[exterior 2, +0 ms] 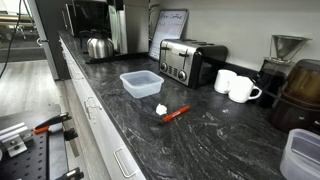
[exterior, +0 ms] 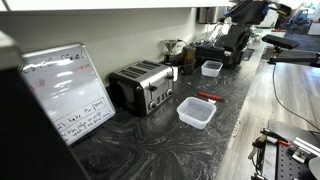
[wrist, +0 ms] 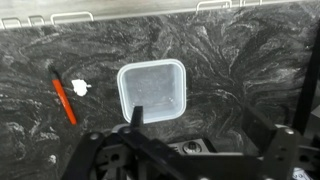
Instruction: Turn on the right toaster
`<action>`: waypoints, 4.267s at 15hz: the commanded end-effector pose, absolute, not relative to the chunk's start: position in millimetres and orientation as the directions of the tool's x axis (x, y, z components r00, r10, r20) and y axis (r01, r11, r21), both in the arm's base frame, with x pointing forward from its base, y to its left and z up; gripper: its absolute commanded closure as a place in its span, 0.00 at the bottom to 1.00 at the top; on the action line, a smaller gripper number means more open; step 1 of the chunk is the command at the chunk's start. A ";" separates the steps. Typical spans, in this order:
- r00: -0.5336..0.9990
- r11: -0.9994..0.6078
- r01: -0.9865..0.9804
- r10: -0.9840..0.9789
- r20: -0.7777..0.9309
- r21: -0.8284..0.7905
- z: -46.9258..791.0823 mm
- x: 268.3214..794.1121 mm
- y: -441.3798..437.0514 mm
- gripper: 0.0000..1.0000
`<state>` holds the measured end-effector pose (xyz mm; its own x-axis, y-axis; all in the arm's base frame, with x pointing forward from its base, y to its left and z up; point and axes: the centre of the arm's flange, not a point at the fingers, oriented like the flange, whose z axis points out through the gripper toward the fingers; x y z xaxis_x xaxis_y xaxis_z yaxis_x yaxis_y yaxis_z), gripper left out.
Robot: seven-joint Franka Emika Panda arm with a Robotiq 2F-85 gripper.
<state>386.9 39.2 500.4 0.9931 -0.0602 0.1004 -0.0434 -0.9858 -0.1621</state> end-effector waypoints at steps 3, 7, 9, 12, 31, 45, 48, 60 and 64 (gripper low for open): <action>0.916 -0.992 0.044 -0.008 0.400 -0.121 469.7 414.1 56.6 0.00; 0.838 -0.994 0.079 0.023 0.545 -0.080 460.6 431.6 57.1 0.00; 0.805 -0.998 0.058 0.067 0.590 0.034 451.4 440.2 58.5 0.00; 0.816 -0.998 0.061 0.059 0.575 0.016 457.6 434.6 56.0 0.00; 0.799 -0.999 0.036 0.044 0.600 0.025 411.8 514.3 57.9 0.82; 0.805 -0.996 0.035 0.080 0.587 0.088 384.8 561.8 49.3 1.00; 0.841 -0.995 0.031 0.080 0.535 0.099 369.4 563.7 45.9 1.00; 0.867 -0.991 0.059 0.112 0.485 0.123 341.3 588.5 39.5 1.00; 0.892 -0.990 0.076 0.119 0.436 0.116 324.2 596.0 40.7 1.00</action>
